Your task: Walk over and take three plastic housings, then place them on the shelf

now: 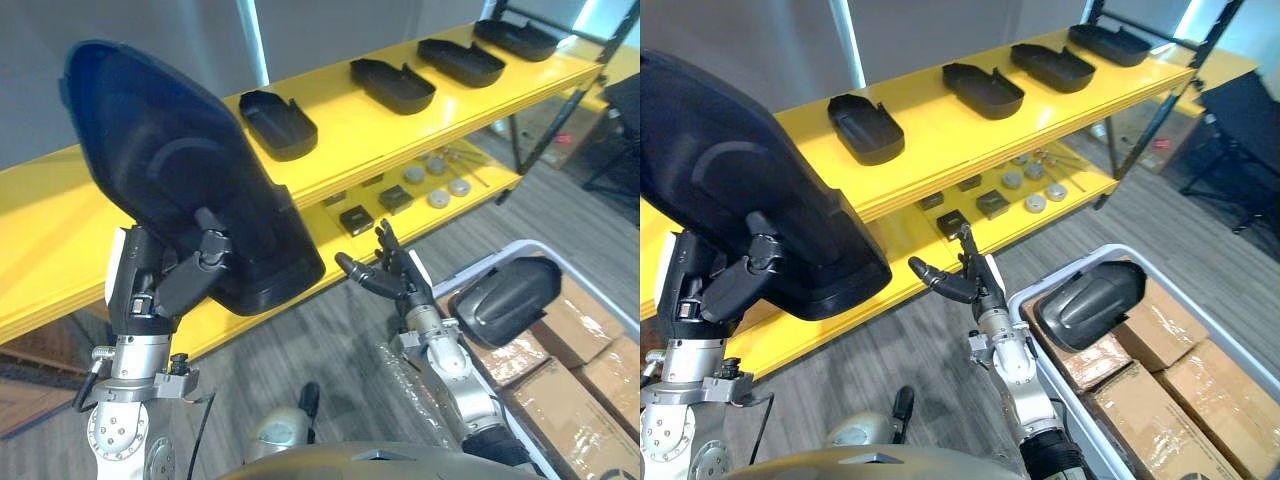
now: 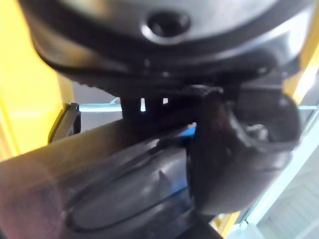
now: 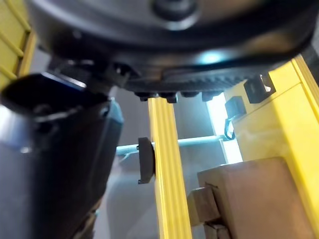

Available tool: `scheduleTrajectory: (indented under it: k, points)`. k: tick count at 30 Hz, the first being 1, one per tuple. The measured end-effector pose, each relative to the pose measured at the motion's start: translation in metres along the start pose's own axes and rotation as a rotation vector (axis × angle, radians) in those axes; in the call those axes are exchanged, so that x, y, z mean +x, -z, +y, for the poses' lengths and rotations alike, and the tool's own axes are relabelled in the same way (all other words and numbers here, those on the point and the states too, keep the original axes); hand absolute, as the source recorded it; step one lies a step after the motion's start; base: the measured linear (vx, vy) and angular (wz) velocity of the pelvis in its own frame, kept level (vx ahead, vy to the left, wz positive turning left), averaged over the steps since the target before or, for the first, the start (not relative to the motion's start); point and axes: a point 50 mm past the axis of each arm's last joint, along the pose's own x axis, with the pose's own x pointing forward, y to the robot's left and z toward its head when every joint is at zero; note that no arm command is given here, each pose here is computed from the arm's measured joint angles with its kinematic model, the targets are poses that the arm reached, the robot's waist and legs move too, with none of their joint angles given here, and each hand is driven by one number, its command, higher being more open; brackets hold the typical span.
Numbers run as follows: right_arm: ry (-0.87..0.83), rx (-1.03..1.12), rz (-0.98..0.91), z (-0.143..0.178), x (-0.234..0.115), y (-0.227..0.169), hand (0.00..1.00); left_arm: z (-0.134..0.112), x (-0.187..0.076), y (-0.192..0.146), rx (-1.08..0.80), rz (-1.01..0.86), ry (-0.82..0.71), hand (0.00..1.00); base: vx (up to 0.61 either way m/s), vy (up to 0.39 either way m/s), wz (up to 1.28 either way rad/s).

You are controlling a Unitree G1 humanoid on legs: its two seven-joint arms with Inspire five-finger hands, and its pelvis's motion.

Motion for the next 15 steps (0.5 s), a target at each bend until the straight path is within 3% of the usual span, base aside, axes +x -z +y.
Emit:
scheduleTrajectory:
  k: [6,15]
  points:
    - [-0.026,-0.050,-0.016,-0.013,-0.002,-0.006,1.00,-0.006,-0.003,0.003,-0.018,0.026,0.031,0.00,-0.11,-0.071,0.24]
    - [0.074,-0.013,-0.215,-0.023,-0.006,-0.033,1.00,0.003,-0.010,0.002,0.026,0.052,-0.005,0.00,-0.04,0.008,0.27]
